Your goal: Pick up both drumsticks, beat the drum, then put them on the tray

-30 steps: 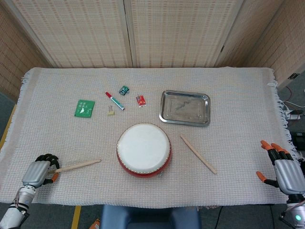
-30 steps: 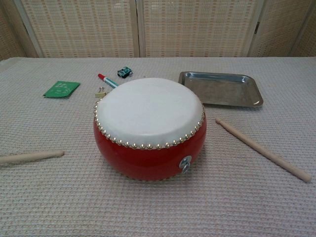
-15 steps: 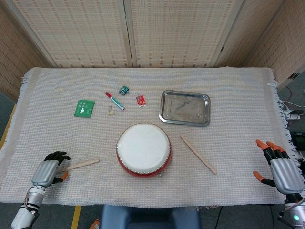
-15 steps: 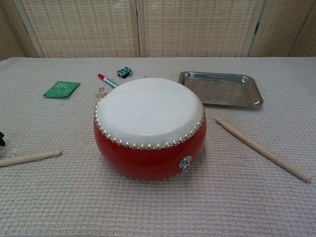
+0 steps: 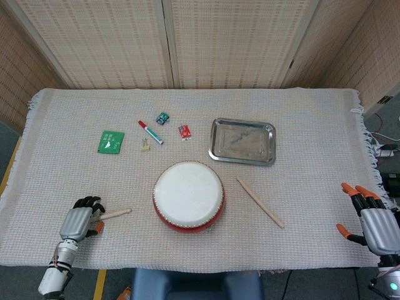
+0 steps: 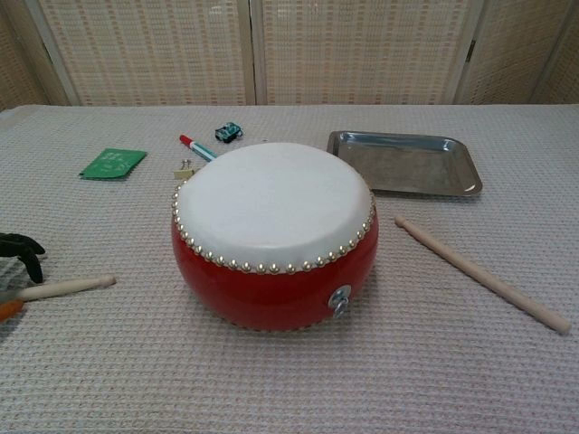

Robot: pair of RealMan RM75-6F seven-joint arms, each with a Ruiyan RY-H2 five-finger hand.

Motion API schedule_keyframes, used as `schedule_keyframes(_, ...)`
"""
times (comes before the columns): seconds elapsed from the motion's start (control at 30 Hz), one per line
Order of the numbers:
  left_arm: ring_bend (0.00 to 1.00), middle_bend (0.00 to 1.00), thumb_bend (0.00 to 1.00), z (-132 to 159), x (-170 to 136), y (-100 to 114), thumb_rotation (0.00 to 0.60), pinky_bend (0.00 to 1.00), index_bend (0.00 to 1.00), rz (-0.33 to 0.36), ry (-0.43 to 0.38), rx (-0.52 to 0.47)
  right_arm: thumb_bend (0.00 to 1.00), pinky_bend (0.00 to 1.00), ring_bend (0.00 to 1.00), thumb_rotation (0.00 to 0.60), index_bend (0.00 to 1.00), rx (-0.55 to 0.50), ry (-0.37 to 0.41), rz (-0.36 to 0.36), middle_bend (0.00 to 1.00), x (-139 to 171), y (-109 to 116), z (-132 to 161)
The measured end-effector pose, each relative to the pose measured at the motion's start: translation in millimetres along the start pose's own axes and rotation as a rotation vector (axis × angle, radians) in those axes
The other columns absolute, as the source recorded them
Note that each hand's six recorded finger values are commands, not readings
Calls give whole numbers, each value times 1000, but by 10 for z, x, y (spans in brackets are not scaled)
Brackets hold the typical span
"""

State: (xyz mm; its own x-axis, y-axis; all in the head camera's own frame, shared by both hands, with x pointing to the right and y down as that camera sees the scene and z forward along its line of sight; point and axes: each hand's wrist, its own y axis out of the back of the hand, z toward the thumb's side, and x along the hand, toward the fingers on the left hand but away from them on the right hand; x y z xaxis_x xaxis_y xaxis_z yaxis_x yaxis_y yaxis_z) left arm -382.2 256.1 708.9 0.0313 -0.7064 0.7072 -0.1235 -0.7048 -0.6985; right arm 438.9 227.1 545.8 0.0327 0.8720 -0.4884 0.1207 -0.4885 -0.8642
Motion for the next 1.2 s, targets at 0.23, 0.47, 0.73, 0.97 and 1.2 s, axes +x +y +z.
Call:
schedule_keyframes(0.23,99,186,392,21,48,-34,600,115,528,0,12,9,153,159,35,600,76,-4,-7,1,178,12,3,-16)
schedule_keyframes(0.47,206,322,393,18,59,8,600,193,655,56,18,-56,153,159,35,600,76,-13,-7,-8,178,11,31,-11)
schedule_keyframes(0.73,276,390,395,-23,-12,182,600,265,663,138,-12,-291,153,159,35,600,76,-20,-5,-24,178,6,86,2)
schedule_keyframes(0.97,302,411,408,-100,-60,324,600,309,626,174,-62,-699,153,159,35,600,76,-19,1,-43,178,-4,153,31)
schedule_keyframes(1.2,302,410,413,-135,-52,363,600,319,546,116,-114,-1179,153,159,35,600,76,-15,-1,-40,178,-20,154,42)
